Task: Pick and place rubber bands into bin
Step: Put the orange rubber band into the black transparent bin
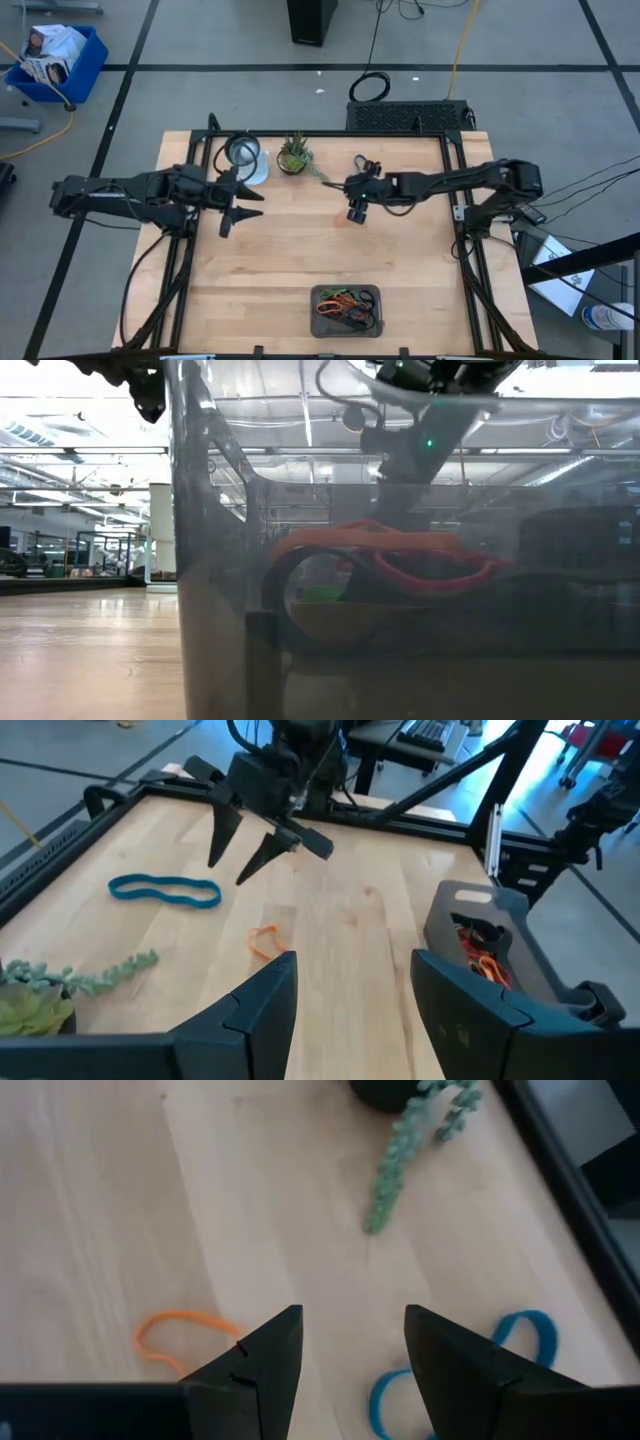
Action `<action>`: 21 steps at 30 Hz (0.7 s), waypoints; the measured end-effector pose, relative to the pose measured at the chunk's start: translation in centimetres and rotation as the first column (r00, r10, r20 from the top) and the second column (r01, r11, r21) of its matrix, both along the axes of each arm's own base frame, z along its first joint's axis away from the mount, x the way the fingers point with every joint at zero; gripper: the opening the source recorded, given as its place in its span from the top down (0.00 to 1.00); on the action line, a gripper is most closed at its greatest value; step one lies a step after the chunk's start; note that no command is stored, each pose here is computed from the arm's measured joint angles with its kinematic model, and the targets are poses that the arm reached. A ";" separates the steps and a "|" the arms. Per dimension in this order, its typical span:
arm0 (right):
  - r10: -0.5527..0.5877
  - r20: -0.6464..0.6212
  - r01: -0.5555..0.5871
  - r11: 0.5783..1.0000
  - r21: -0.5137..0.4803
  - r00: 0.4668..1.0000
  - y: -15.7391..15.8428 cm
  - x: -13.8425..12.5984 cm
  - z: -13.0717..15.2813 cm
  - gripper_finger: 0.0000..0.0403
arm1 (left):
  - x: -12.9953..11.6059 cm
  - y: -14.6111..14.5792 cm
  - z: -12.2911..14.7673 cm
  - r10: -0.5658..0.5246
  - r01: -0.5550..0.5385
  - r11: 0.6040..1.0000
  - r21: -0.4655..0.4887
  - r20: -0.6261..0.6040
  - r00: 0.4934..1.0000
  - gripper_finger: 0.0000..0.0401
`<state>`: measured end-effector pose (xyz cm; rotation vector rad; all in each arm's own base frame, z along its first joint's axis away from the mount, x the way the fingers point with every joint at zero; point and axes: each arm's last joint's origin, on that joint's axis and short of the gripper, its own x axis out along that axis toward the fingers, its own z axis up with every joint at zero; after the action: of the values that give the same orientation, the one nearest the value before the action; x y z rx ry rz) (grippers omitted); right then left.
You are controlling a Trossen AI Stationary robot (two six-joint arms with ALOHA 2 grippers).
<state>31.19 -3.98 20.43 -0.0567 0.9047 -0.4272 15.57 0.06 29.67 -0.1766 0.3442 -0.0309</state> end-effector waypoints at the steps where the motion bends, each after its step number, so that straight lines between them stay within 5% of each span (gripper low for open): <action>1: 0.005 -0.012 -0.005 1.000 -0.001 1.000 0.0 0.1 -0.3 0.57 | 0.0 0.0 -0.1 0.000 0.000 1.000 0.001 -0.004 1.000 0.50; 10: 0.145 -0.069 -0.132 0.977 0.167 0.987 0.4 1.5 -3.8 0.59 | 0.0 0.0 -0.6 -0.001 0.001 1.000 0.003 -0.017 1.000 0.50; 21: 0.135 -0.169 -0.101 0.975 0.196 0.976 0.2 2.1 -7.5 0.59 | 0.0 0.0 -0.6 -0.002 0.002 1.000 0.005 -0.016 1.000 0.50</action>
<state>33.30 -3.81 12.95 0.0227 1.1123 -0.2263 15.62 0.07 29.04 -0.1712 0.3604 -0.0302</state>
